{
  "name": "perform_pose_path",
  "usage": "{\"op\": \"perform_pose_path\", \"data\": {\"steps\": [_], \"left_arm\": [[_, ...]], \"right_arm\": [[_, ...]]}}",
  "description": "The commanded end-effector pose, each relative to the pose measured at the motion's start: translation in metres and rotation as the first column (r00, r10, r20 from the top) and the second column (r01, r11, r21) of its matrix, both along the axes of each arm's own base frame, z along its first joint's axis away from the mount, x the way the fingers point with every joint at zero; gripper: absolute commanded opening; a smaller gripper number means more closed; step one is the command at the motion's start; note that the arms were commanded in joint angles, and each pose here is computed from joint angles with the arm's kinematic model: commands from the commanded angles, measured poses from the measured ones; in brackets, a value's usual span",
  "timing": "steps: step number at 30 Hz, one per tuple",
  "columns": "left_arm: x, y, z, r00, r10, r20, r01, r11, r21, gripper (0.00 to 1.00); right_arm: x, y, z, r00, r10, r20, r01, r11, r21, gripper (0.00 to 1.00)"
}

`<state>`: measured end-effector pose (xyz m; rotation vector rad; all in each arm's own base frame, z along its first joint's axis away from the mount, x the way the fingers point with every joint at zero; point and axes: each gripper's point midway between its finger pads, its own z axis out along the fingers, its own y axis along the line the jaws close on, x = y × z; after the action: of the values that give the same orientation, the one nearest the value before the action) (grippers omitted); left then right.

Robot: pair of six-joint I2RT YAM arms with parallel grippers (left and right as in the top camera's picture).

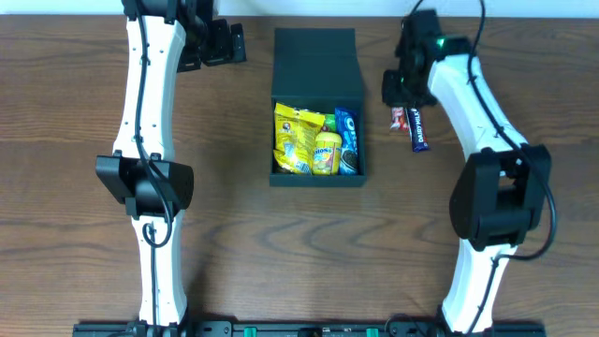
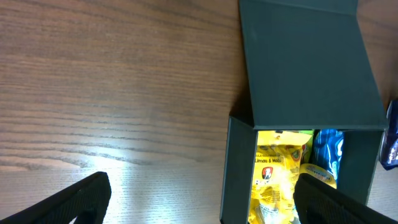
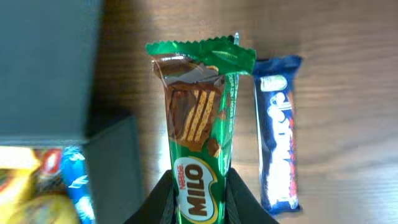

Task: Pack container
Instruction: 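Grasp the green Milo bar with the right gripper and drop it into the box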

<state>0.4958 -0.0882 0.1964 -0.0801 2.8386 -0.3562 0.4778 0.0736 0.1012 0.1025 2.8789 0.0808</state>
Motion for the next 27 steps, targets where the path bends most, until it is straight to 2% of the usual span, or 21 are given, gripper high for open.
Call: {"op": "perform_pose_path", "data": {"steps": [1, 6, 15, 17, 19, 20, 21, 27], "left_arm": [[-0.003, 0.0, 0.016, 0.999, -0.016, 0.035, 0.016, 1.0, -0.002, 0.95], [-0.003, 0.0, 0.016, 0.999, -0.016, 0.035, 0.016, 1.0, -0.002, 0.95], [-0.002, 0.0, 0.016, 0.999, -0.016, 0.037, 0.016, 1.0, -0.002, 0.96], [-0.002, 0.0, 0.016, 0.999, -0.016, 0.037, 0.016, 1.0, -0.002, 0.95], [-0.002, 0.0, 0.016, 0.999, -0.016, 0.038, 0.016, 1.0, -0.002, 0.95], [-0.002, 0.0, 0.016, 0.999, -0.016, 0.038, 0.016, 1.0, -0.002, 0.95], [-0.002, 0.0, 0.016, 0.999, -0.016, 0.038, 0.016, 1.0, -0.002, 0.95], [-0.002, 0.0, 0.016, 0.999, -0.016, 0.038, 0.016, 1.0, -0.001, 0.95]], "right_arm": [[0.0, 0.025, 0.026, 0.999, 0.051, 0.02, -0.051, 0.999, 0.012, 0.07], [-0.032, 0.067, 0.025, 0.994, 0.074, -0.084, -0.066, 0.994, 0.089, 0.06], [-0.074, 0.108, -0.003, 0.972, 0.116, -0.206, -0.096, 0.99, 0.104, 0.07], [-0.077, 0.11, -0.01, 0.971, 0.099, -0.218, -0.079, 0.992, 0.1, 0.15], [-0.078, 0.11, -0.014, 0.971, 0.095, -0.22, -0.074, 0.992, 0.1, 0.5], [-0.077, 0.11, -0.015, 0.971, 0.095, -0.217, -0.075, 0.992, 0.1, 0.54], [-0.075, 0.109, -0.015, 0.973, 0.093, -0.21, -0.075, 0.993, 0.092, 0.57], [-0.052, 0.086, 0.009, 0.993, 0.049, -0.103, -0.05, 0.999, -0.006, 0.57]]}}
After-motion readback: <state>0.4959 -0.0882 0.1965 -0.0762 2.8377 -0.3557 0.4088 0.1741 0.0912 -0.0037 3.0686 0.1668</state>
